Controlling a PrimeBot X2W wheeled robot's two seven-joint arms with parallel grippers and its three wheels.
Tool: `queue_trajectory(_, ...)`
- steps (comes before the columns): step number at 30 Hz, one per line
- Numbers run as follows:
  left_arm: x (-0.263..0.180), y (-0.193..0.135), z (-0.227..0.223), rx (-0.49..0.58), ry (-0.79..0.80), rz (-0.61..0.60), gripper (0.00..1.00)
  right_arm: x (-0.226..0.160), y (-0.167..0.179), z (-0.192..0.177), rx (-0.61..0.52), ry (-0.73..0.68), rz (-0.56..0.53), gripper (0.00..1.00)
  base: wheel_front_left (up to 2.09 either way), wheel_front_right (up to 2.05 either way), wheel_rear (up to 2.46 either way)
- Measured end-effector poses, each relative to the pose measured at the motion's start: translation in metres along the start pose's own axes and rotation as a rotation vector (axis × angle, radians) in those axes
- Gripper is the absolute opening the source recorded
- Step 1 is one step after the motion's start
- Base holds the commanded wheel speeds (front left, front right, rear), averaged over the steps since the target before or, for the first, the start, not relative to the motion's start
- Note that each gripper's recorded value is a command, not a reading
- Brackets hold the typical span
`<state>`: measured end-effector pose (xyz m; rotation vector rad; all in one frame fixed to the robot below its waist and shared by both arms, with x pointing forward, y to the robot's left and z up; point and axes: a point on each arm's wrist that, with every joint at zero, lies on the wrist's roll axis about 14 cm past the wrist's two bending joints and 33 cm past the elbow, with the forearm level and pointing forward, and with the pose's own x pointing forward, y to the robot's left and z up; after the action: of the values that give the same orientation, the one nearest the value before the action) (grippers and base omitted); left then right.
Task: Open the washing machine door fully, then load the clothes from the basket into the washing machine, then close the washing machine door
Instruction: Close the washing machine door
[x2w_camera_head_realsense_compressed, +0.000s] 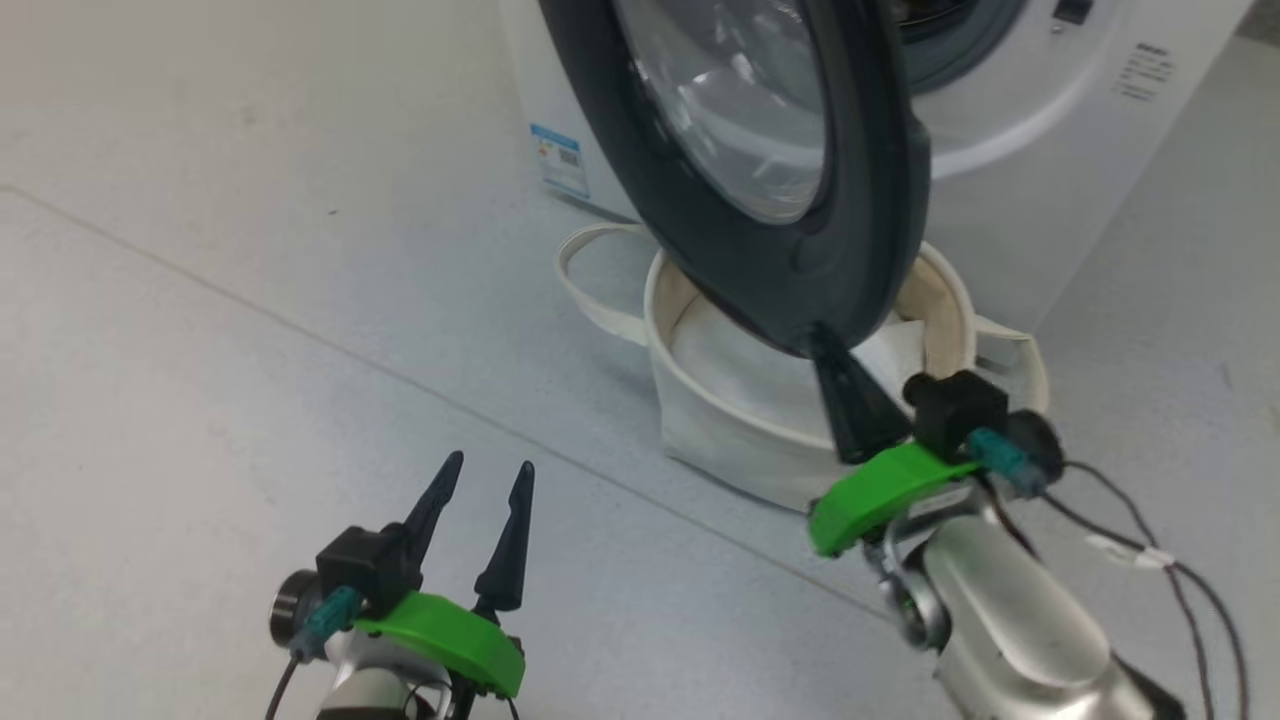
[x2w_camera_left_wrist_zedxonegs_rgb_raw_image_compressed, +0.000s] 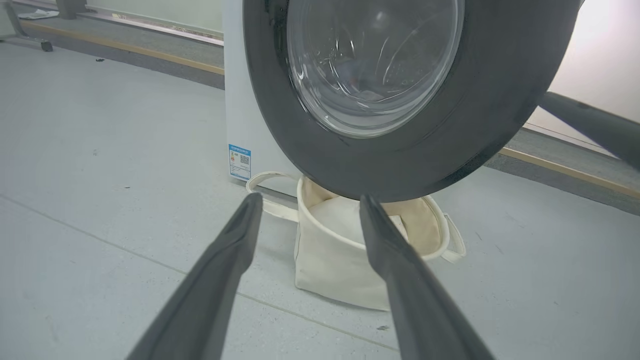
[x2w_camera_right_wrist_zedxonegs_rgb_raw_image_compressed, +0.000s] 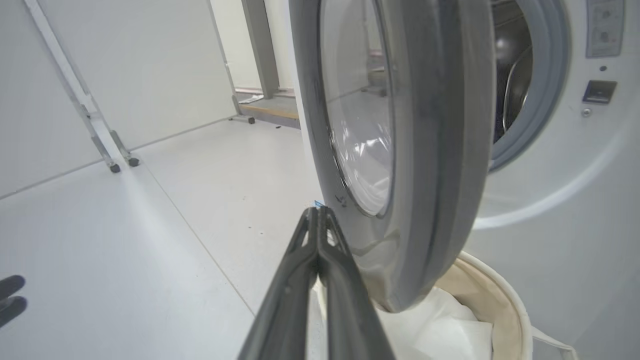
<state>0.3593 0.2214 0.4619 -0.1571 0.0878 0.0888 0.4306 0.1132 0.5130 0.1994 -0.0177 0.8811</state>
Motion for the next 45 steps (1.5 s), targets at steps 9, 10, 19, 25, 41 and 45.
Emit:
queue_trajectory(9, -0.006, 0.025, -0.003, 0.011, 0.023, 0.082, 1.00, 0.038, -0.025, -0.017, -0.045, 0.051, -0.018, 0.00, 0.00, 0.00, 0.00)
queue_trajectory(10, -0.008, 0.028, -0.003, 0.011, 0.023, 0.091, 1.00, 0.041, -0.028, -0.017, -0.042, 0.048, -0.027, 0.00, 0.00, 0.00, 0.00)
queue_trajectory(19, -0.017, 0.042, 0.007, -0.001, -0.007, 0.147, 1.00, 0.048, -0.061, -0.015, -0.033, 0.033, -0.134, 0.00, 0.00, 0.00, 0.00)
queue_trajectory(25, -0.018, 0.044, 0.008, -0.001, -0.010, 0.154, 1.00, 0.044, -0.089, -0.011, -0.028, 0.019, -0.223, 0.00, 0.00, 0.00, 0.00)
queue_trajectory(41, -0.013, 0.050, -0.008, -0.019, 0.040, 0.188, 1.00, 0.057, -0.154, -0.005, 0.026, -0.032, -0.390, 0.00, 0.00, 0.00, 0.00)
queue_trajectory(45, -0.012, 0.052, -0.013, -0.016, 0.055, 0.200, 1.00, 0.060, -0.168, -0.003, 0.032, -0.047, -0.425, 0.00, 0.00, 0.00, 0.00)
